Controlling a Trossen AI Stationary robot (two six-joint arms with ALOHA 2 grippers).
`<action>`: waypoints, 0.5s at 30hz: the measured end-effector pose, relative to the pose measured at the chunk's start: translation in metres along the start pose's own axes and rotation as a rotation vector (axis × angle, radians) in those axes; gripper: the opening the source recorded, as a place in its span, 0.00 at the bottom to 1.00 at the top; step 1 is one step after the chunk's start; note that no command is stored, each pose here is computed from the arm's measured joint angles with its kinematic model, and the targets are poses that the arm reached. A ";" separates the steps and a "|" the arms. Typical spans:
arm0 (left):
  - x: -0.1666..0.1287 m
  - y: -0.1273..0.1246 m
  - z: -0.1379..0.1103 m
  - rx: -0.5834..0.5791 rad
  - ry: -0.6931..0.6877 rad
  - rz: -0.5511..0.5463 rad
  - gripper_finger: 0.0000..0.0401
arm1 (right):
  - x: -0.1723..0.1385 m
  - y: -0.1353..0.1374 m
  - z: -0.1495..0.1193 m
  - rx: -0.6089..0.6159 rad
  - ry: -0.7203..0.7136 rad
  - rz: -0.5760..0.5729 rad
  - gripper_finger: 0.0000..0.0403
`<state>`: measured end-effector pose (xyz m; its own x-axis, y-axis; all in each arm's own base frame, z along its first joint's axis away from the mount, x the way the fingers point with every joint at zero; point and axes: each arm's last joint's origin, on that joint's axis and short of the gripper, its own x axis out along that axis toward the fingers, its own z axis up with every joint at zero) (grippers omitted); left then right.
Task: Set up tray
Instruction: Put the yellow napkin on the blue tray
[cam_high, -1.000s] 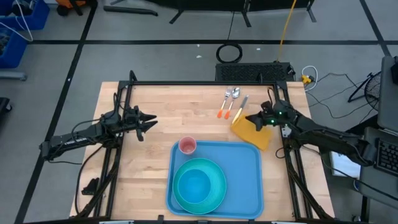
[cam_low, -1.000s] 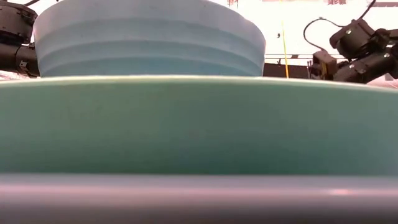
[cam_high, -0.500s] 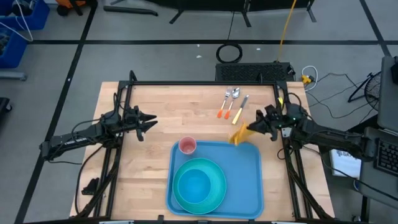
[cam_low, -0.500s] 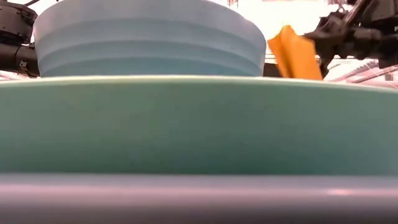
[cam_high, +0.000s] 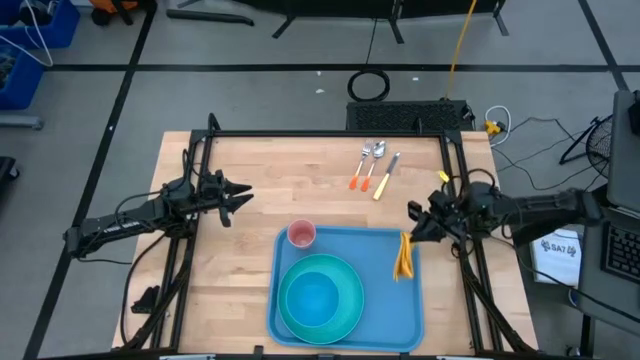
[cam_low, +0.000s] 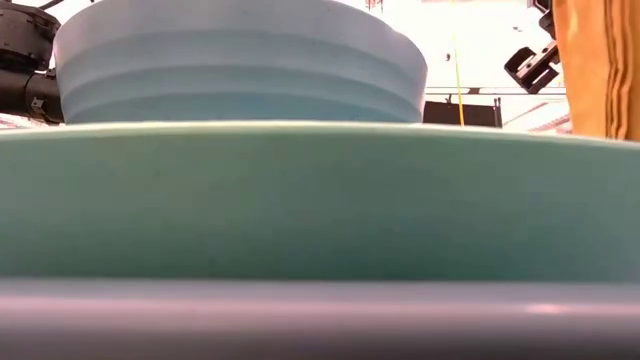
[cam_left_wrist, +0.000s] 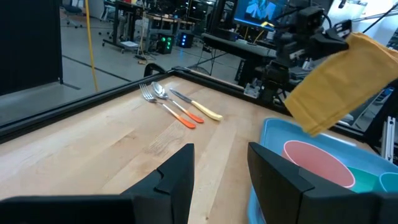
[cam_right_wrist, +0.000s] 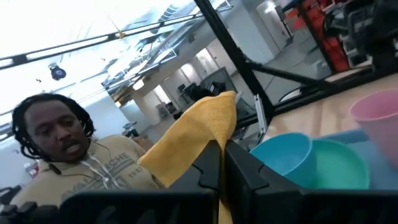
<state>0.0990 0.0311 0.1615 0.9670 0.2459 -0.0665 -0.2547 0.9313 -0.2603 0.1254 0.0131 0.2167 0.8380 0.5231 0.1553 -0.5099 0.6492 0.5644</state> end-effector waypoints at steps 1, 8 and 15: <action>0.000 0.000 0.000 0.000 0.000 0.000 0.38 | 0.003 0.002 -0.003 0.014 0.005 -0.001 0.00; 0.000 0.000 0.000 0.000 0.000 0.000 0.38 | 0.024 0.017 -0.028 0.091 0.055 -0.021 0.00; 0.000 0.000 0.000 0.000 0.001 0.000 0.38 | 0.046 0.041 -0.041 0.133 0.052 -0.105 0.00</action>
<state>0.0991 0.0311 0.1614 0.9669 0.2462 -0.0671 -0.2552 0.9312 -0.2603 0.1348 0.0866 0.2133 0.8722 0.4866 0.0500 -0.3873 0.6245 0.6783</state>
